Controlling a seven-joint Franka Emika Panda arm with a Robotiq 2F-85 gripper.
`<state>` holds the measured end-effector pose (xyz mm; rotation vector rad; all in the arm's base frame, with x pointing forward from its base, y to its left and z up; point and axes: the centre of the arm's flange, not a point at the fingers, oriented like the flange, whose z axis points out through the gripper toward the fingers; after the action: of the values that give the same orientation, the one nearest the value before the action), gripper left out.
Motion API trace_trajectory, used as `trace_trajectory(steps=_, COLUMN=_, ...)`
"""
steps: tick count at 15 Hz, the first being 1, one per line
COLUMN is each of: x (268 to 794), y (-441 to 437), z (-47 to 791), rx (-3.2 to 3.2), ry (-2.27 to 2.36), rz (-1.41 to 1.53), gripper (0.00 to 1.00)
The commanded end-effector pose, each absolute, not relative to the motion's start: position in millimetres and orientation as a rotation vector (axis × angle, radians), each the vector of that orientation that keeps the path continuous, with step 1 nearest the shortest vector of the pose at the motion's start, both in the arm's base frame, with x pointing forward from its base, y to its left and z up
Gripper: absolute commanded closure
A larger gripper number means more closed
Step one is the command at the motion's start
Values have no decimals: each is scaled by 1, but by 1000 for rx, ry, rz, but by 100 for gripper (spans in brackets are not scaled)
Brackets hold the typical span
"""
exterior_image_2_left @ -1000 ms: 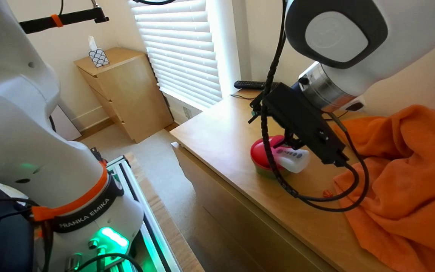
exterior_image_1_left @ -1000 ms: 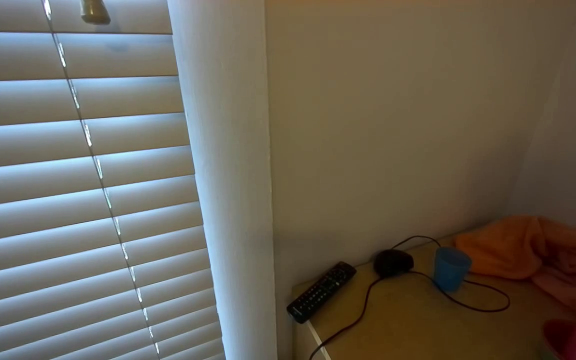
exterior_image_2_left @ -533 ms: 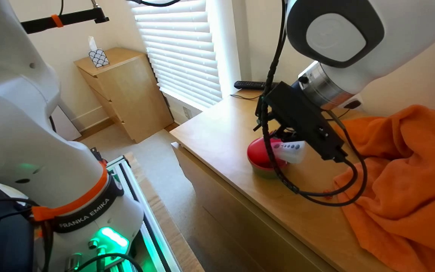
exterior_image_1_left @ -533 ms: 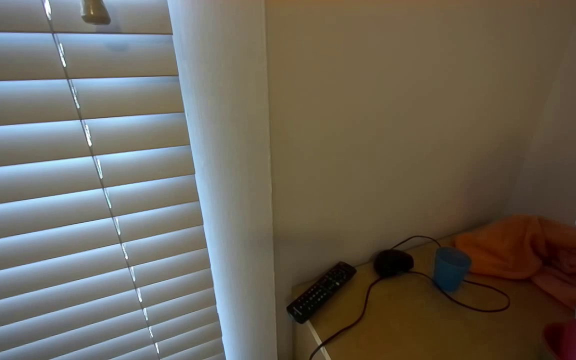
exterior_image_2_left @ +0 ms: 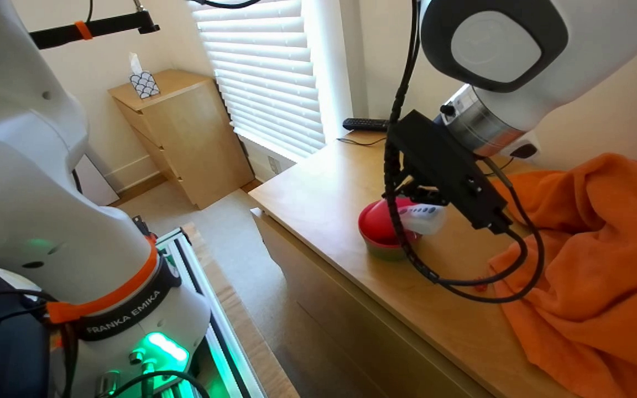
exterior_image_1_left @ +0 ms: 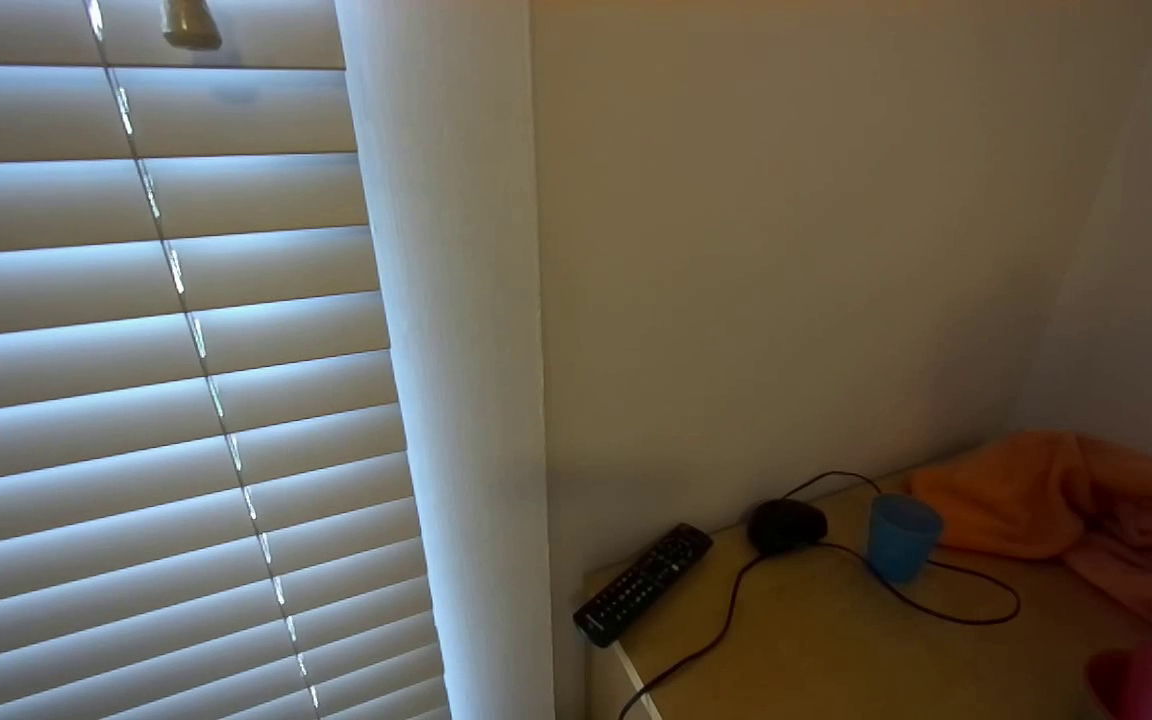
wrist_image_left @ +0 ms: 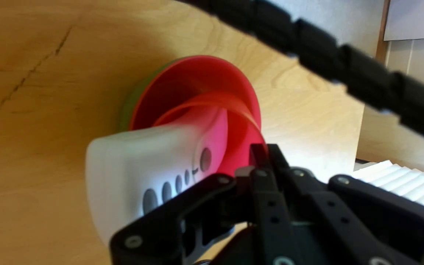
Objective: Remove the cup from the stacked bowls.
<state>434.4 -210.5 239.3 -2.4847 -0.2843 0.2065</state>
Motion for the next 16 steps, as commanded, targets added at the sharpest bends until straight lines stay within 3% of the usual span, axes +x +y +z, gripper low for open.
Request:
trace_trajectory(steps=1, x=421, y=-203, z=281, rx=-2563, ry=-295, rz=205, gripper=99)
trace_trajectory(steps=7, x=418, y=-147, z=367, rx=-2776, ry=-573, rz=83, gripper=99)
trace_trajectory(steps=11, x=448, y=-127, z=375, rx=-2971, ry=-580, rz=-108, gripper=99)
trace_trajectory(steps=16, x=462, y=-169, z=343, rx=-3097, ry=-329, rz=-149, gripper=99)
